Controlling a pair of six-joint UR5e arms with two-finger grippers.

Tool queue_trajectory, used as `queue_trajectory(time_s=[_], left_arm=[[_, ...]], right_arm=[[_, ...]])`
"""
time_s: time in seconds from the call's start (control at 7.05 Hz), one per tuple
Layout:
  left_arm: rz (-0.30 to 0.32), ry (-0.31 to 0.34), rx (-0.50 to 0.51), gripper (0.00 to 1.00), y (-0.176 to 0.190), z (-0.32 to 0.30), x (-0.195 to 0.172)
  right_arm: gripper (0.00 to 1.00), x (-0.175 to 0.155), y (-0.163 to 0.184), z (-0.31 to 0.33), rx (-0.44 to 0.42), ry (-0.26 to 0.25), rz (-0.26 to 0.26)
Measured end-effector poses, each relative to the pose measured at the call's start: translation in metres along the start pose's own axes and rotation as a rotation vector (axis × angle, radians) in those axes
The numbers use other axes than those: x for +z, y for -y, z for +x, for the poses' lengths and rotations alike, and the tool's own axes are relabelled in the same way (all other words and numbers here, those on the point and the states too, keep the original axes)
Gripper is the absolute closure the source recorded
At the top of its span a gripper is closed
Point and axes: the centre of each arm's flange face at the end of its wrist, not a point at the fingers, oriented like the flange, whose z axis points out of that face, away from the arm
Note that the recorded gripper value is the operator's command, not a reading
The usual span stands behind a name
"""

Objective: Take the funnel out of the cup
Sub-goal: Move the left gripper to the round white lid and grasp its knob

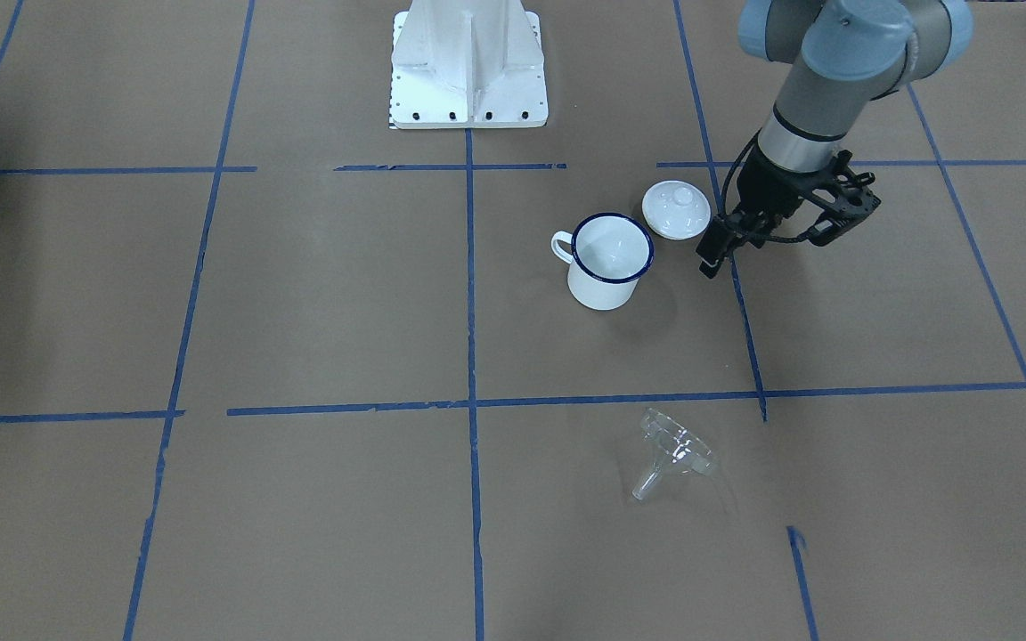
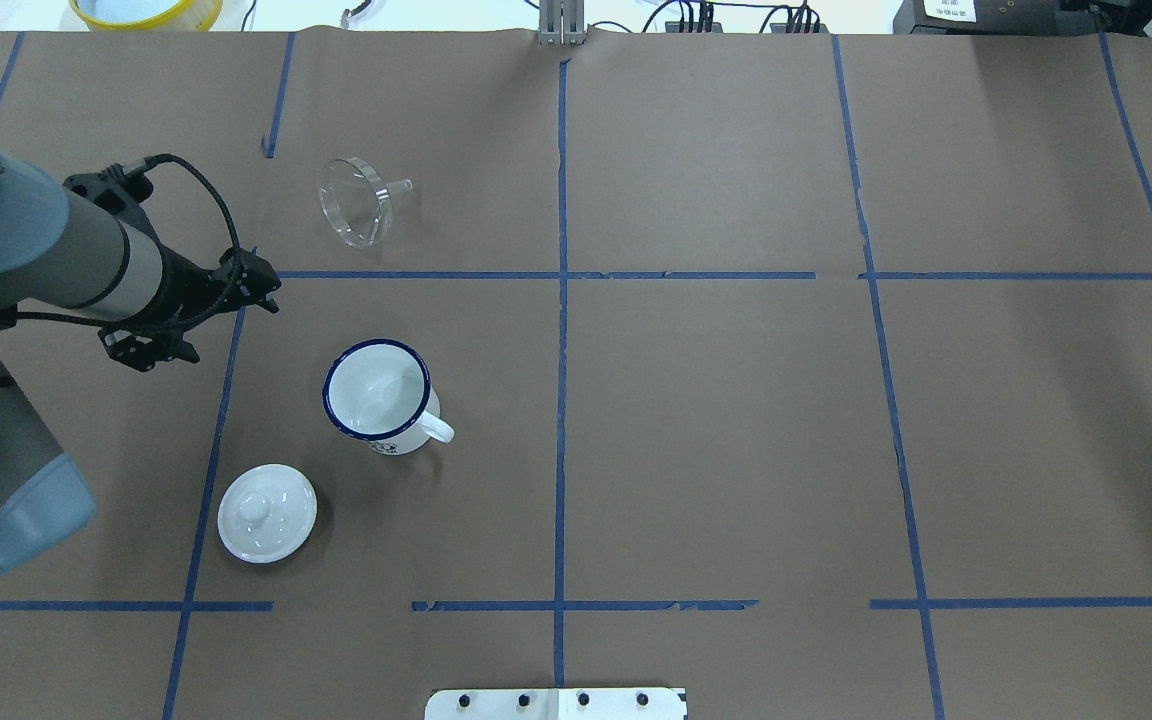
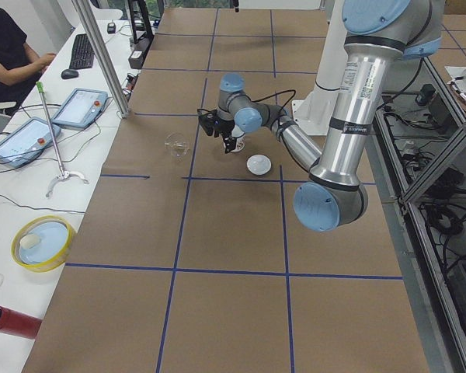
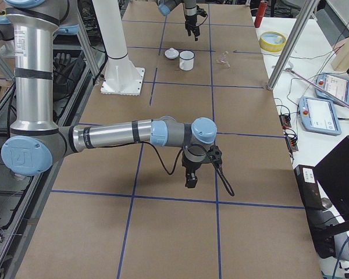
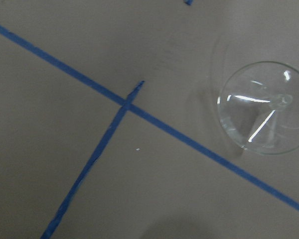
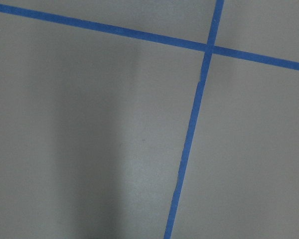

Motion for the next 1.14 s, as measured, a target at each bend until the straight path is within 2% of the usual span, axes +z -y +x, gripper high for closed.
queue_trajectory(time_s=[0.28, 0.57, 0.85, 1.14], left_arm=[[-0.049, 0.060, -0.023, 0.04, -0.052, -0.020, 0.012], [-0.052, 0.102, -0.036, 0.09, -0.093, -0.041, 0.036], [-0.062, 0.114, -0.033, 0.12, -0.111, -0.047, 0.052], [-0.070, 0.092, -0.023, 0.18, -0.113, -0.049, 0.065]], right_arm=[[0.00, 0.000, 0.000, 0.000, 0.000, 0.000, 0.000], [0.00, 0.000, 0.000, 0.000, 0.000, 0.000, 0.000], [0.00, 0.000, 0.000, 0.000, -0.001, 0.000, 0.000], [0.00, 0.000, 0.000, 0.000, -0.001, 0.000, 0.000]])
